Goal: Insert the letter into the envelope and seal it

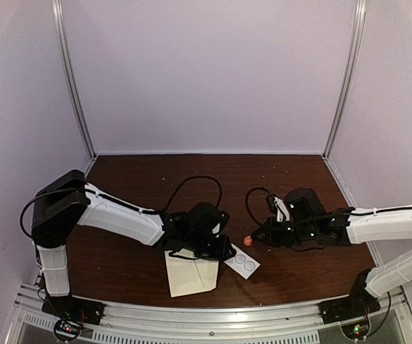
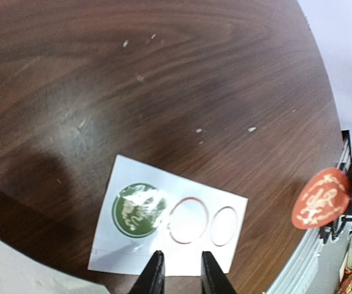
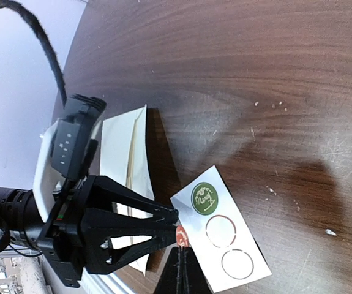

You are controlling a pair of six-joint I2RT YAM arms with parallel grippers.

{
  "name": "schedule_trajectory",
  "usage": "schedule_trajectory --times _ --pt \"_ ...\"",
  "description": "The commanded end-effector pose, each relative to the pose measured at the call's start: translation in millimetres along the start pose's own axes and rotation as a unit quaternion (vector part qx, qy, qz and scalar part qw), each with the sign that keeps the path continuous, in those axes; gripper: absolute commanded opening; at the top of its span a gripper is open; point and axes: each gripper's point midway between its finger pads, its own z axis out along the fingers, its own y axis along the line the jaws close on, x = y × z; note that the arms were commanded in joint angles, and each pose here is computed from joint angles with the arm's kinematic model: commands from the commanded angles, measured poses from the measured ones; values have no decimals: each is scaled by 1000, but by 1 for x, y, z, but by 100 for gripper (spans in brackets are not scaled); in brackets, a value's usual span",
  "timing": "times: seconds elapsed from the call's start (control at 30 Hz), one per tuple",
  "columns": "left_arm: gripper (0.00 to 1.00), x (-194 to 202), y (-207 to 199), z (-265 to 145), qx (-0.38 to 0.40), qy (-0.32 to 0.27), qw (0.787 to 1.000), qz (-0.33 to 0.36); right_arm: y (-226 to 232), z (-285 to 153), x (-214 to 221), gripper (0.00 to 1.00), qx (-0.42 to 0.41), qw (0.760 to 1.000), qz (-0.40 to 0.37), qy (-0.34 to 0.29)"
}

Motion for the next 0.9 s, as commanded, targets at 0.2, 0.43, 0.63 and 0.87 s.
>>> schedule_trajectory --times 0.2,0.43,0.63,0.87 --pt "51 -59 -40 -91 -10 -115 993 26 -1 -47 -25 0 20 997 -8 -76" --pt "78 -42 -1 -93 -104 -102 989 2 1 -49 -25 0 12 997 -8 -79" --pt "93 -22 23 -77 -173 -67 983 -3 3 -47 -25 0 5 997 -12 -78" --pt "97 -15 25 -59 -195 -43 980 1 3 -44 -21 0 -2 997 -15 -71"
